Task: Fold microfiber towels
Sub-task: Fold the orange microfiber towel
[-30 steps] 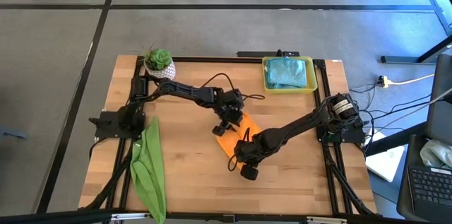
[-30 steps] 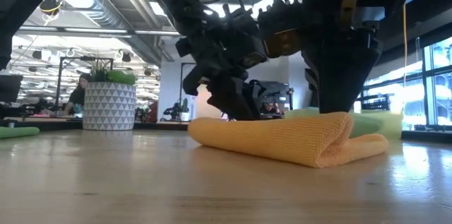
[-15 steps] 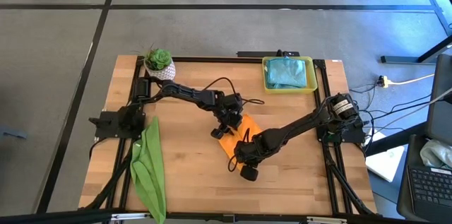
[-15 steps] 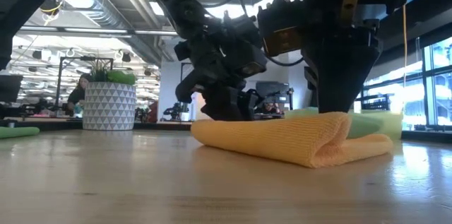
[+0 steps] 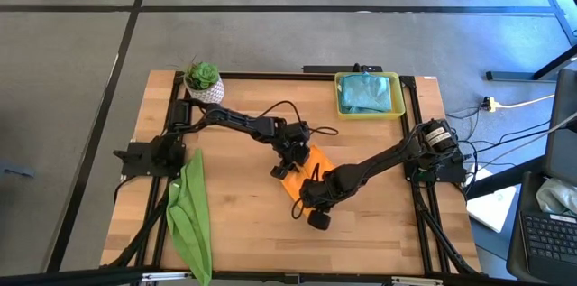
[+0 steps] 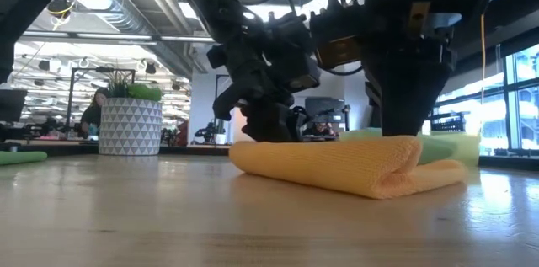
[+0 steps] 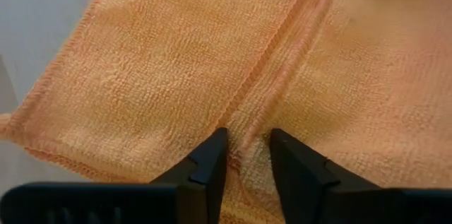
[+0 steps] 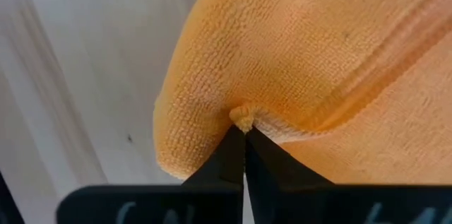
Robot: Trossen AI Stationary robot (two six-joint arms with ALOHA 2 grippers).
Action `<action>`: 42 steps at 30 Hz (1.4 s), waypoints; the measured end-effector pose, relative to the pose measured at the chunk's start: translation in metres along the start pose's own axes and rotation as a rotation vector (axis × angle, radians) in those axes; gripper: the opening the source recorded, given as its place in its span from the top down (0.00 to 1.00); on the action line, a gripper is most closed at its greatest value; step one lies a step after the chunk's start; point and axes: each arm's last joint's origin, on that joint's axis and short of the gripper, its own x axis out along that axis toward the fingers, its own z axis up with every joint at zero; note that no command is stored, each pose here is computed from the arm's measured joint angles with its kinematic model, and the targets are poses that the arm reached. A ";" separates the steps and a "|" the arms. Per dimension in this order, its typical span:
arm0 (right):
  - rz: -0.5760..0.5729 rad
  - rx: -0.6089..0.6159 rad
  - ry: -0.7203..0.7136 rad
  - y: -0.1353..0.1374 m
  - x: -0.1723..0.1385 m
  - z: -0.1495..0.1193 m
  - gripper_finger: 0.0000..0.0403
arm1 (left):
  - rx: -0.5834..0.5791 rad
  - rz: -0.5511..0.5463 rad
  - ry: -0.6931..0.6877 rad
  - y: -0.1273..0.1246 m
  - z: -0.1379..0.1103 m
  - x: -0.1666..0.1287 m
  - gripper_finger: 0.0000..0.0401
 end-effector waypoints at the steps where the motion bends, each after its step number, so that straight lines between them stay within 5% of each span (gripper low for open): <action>1: -0.005 0.001 0.006 0.000 0.000 -0.001 0.99 | -0.017 0.003 0.001 0.000 0.000 -0.001 0.76; 11: -0.054 -0.006 0.043 -0.004 -0.018 -0.009 1.00 | -0.060 0.056 -0.052 0.000 0.014 -0.031 0.98; 19: -0.100 -0.041 0.045 -0.002 -0.025 -0.017 1.00 | -0.064 -0.008 -0.108 -0.004 0.020 -0.037 1.00; 29: -0.186 -0.109 0.040 0.005 -0.037 -0.034 1.00 | 0.146 -0.066 -0.430 -0.023 0.061 -0.031 0.85; 42: -0.212 -0.190 -0.003 0.011 -0.048 -0.027 1.00 | 0.096 -0.150 -0.434 -0.032 0.057 0.002 0.72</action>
